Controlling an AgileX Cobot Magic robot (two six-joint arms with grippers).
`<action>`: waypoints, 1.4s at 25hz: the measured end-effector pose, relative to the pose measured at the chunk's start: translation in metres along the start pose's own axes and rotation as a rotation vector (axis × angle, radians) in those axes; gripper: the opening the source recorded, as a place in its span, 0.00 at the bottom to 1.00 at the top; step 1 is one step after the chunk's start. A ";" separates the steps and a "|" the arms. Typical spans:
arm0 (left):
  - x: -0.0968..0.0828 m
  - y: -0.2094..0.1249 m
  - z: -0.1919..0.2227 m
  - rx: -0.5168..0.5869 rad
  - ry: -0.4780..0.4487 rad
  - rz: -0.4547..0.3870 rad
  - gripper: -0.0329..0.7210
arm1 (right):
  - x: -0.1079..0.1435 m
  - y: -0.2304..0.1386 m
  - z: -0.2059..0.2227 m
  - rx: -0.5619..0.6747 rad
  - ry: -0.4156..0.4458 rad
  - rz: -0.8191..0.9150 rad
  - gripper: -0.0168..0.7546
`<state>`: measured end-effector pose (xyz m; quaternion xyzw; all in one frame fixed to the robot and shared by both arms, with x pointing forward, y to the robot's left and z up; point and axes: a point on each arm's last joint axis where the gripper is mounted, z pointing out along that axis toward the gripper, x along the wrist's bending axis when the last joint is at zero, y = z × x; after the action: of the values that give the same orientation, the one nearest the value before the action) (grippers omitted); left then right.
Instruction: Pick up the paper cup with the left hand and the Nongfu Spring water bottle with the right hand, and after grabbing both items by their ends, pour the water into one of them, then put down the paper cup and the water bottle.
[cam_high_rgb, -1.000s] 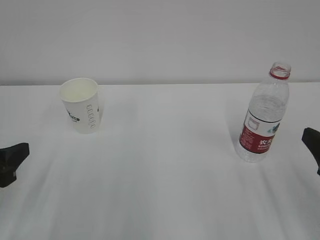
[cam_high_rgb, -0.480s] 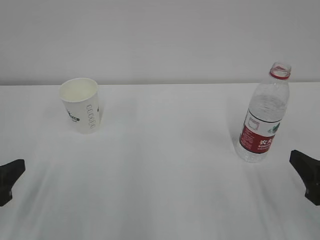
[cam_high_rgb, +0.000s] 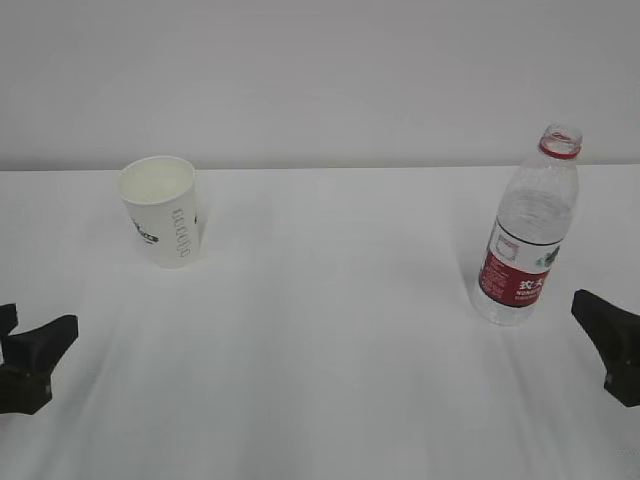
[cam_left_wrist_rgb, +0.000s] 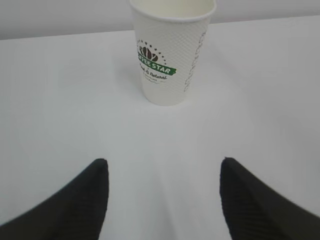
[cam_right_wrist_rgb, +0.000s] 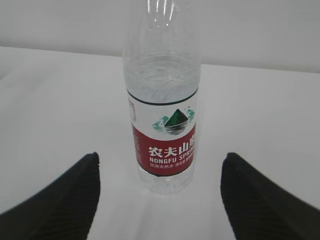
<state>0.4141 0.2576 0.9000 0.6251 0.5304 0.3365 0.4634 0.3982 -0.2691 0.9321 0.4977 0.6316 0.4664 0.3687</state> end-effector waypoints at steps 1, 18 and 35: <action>0.000 -0.002 0.001 0.010 -0.001 0.001 0.71 | 0.000 0.000 0.000 -0.007 0.001 -0.002 0.76; 0.000 -0.018 0.008 0.093 -0.003 0.005 0.71 | 0.001 -0.018 0.013 -0.004 0.014 -0.037 0.76; -0.008 0.002 0.030 -0.001 -0.078 0.035 0.71 | 0.000 -0.026 0.015 0.040 0.005 -0.031 0.76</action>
<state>0.4405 0.2436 0.8917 0.6468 0.5006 0.3203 0.4780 0.4049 -0.2680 0.9028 0.4940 0.6493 0.4492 0.3642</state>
